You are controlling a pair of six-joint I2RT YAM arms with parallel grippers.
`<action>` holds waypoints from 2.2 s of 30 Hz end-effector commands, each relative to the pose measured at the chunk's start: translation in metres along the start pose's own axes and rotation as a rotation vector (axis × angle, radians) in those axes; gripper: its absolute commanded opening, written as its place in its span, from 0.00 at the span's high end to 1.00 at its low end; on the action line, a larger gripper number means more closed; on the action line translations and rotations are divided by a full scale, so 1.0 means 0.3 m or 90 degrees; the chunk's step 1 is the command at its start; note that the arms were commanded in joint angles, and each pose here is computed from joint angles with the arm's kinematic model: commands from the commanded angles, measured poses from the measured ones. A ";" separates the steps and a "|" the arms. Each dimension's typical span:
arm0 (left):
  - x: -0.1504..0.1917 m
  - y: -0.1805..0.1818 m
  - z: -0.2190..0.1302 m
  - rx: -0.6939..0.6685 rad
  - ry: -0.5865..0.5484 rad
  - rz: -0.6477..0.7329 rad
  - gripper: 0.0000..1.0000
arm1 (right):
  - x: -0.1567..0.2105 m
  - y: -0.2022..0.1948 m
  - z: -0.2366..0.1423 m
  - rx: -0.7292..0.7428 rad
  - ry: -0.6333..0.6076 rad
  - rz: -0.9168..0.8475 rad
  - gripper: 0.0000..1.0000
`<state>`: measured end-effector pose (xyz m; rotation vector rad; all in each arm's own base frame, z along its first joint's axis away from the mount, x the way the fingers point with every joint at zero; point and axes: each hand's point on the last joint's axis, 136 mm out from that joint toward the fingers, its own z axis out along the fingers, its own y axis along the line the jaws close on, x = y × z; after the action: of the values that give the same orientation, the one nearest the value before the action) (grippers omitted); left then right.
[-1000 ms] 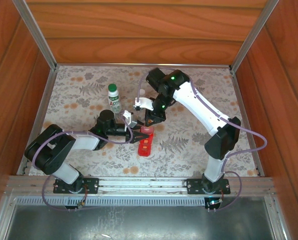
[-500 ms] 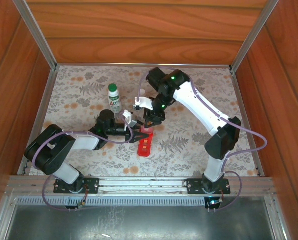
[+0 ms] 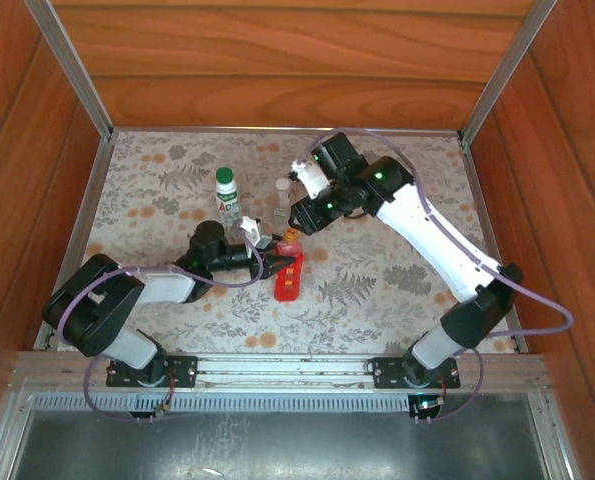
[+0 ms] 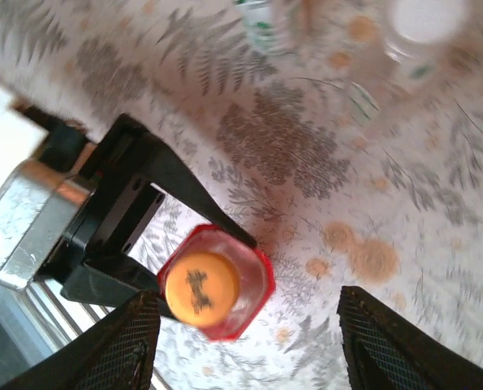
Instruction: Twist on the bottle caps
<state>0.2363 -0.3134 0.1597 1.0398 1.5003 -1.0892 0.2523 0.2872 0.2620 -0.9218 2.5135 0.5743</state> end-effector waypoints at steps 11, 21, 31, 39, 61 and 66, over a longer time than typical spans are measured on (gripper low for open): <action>0.075 0.062 0.020 -0.109 0.049 0.049 0.47 | 0.010 0.029 0.061 0.014 0.019 0.267 0.43; 0.091 0.056 0.020 -0.107 0.057 0.057 0.47 | 0.021 0.046 0.095 -0.002 0.057 0.272 0.55; 0.097 0.053 0.014 -0.106 0.059 0.055 0.47 | 0.030 0.041 0.128 0.005 0.084 0.271 0.67; 0.103 0.044 0.019 -0.094 0.062 0.050 0.47 | 0.030 0.059 0.115 -0.021 0.080 0.157 0.74; 0.108 -0.065 0.017 0.039 0.062 0.004 0.47 | 0.102 0.165 0.029 -0.211 0.109 -0.425 0.92; 0.107 -0.063 0.015 0.043 0.062 0.002 0.47 | 0.135 0.168 0.050 -0.248 0.160 -0.433 0.92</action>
<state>0.2187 -0.3260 0.1635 1.1498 1.3823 -1.0549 0.2131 0.3061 0.2289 -1.8529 2.2168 0.6283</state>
